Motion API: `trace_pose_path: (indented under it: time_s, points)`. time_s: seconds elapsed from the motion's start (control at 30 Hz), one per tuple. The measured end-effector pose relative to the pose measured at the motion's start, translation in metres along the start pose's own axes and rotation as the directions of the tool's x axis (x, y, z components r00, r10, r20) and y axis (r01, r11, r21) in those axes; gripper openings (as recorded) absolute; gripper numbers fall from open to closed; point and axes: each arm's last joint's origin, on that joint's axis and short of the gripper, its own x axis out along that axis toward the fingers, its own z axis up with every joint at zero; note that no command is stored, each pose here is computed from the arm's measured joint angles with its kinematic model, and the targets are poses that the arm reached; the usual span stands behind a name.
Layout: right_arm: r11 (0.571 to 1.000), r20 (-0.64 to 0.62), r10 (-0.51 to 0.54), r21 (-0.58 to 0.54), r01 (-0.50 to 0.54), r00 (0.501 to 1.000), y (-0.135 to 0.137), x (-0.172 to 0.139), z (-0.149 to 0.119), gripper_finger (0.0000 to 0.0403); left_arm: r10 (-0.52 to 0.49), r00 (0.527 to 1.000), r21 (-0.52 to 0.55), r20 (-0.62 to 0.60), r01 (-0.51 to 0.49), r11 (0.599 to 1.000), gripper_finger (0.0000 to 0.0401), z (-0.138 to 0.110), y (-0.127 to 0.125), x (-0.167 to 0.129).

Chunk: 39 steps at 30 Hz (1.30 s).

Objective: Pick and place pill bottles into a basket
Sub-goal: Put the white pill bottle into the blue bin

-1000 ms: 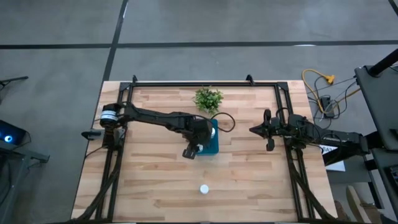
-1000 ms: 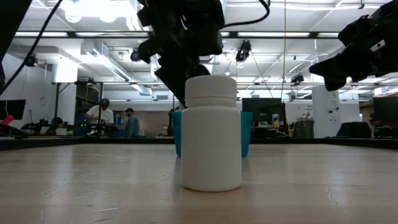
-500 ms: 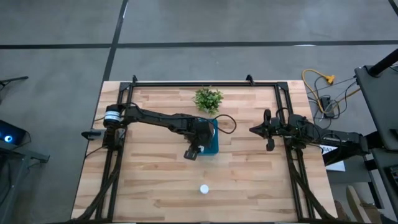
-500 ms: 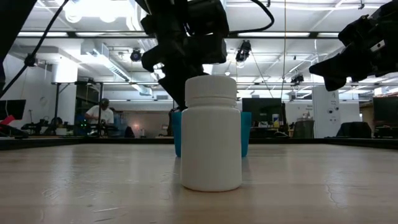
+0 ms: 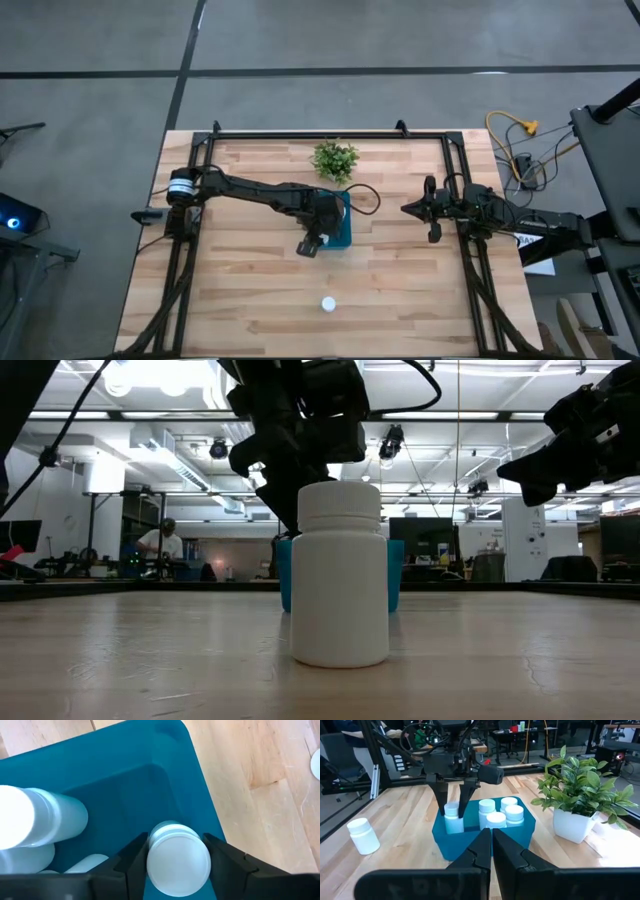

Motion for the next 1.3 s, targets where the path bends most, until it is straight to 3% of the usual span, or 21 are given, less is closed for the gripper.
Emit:
trace_pose_path:
  time_s: [0.93,1.3]
  points:
    - [1.000,0.000,0.000,0.000,0.000,1.000,0.000,0.000,0.000,0.0009,0.009,0.999,0.006,0.040,-0.009,1.000,0.0166,0.004,0.001,0.000]
    - [1.000,0.000,0.000,0.002,0.000,1.000,0.000,0.000,0.000,0.0008,-0.006,1.000,-0.020,0.022,0.006,1.000,0.0167,-0.006,0.000,0.010]
